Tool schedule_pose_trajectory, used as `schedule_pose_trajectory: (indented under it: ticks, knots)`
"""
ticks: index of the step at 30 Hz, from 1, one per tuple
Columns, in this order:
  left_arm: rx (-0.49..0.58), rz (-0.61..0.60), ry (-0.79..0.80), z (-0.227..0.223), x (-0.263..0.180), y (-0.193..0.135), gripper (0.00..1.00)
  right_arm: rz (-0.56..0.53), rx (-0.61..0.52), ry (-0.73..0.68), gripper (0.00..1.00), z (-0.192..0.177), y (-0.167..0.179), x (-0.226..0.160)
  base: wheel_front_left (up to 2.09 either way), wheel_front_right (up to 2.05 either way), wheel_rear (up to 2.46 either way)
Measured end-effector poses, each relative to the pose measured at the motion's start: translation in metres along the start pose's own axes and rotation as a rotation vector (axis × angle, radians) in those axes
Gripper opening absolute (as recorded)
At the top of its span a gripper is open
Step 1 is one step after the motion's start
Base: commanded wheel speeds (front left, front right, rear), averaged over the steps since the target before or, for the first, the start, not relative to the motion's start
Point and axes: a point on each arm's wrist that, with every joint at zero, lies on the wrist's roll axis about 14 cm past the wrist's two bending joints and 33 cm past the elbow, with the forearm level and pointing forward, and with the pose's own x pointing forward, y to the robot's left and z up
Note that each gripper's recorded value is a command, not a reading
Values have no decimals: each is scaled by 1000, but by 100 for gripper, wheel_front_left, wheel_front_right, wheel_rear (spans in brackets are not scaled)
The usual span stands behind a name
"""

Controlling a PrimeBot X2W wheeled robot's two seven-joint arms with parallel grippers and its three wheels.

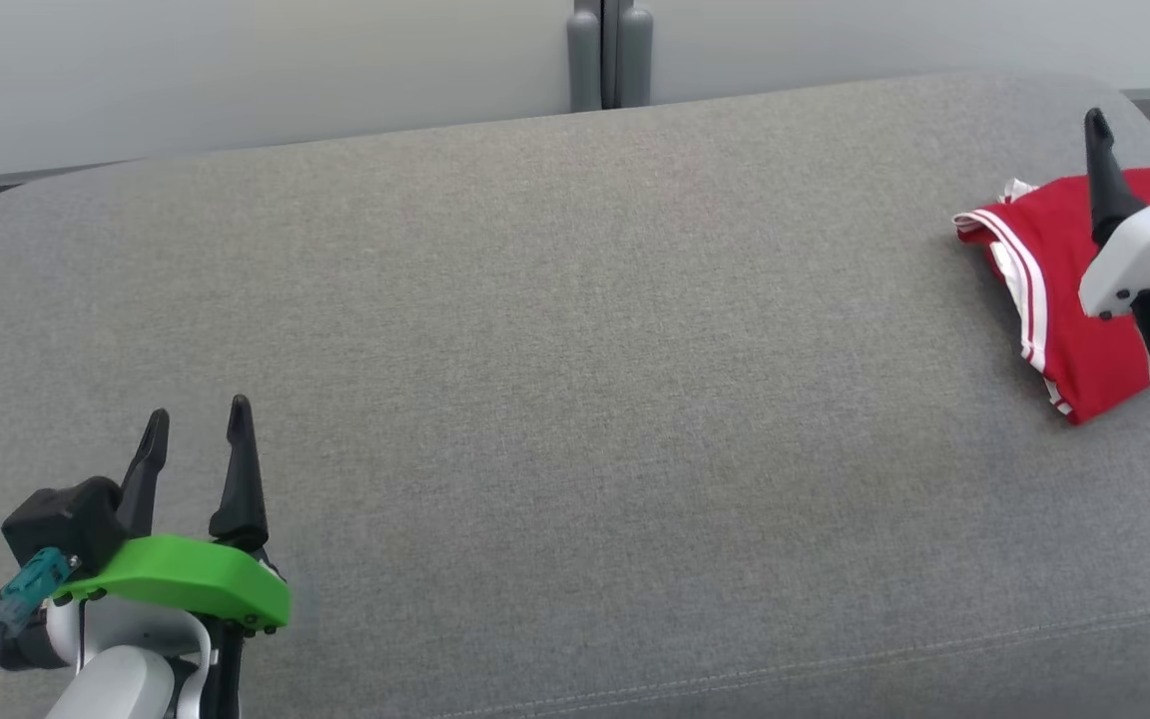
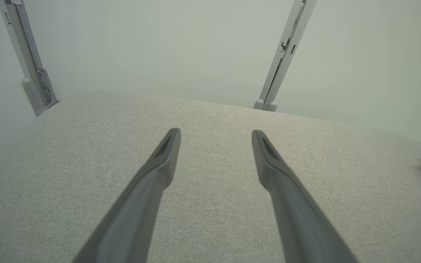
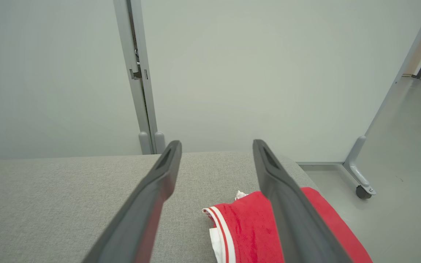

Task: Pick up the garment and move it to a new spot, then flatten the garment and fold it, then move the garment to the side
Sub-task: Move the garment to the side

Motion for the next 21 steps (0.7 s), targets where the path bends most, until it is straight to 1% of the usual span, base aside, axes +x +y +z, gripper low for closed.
schedule_pose_trajectory:
  ticks: [4,10,14,21]
  knots:
    - [7,63,-25,7,-18,20,100,65,14,-36,100,4,23,-13,0,0,0]
    - [-3,112,-48,12,-42,34,100,135,73,-67,100,-2,61,-39,0,0,0]
    - [-3,128,-64,15,-52,39,100,163,129,-73,100,-10,85,-56,0,0,0]
    - [6,113,-65,14,-59,40,100,192,176,-58,100,-23,116,-84,0,0,0]
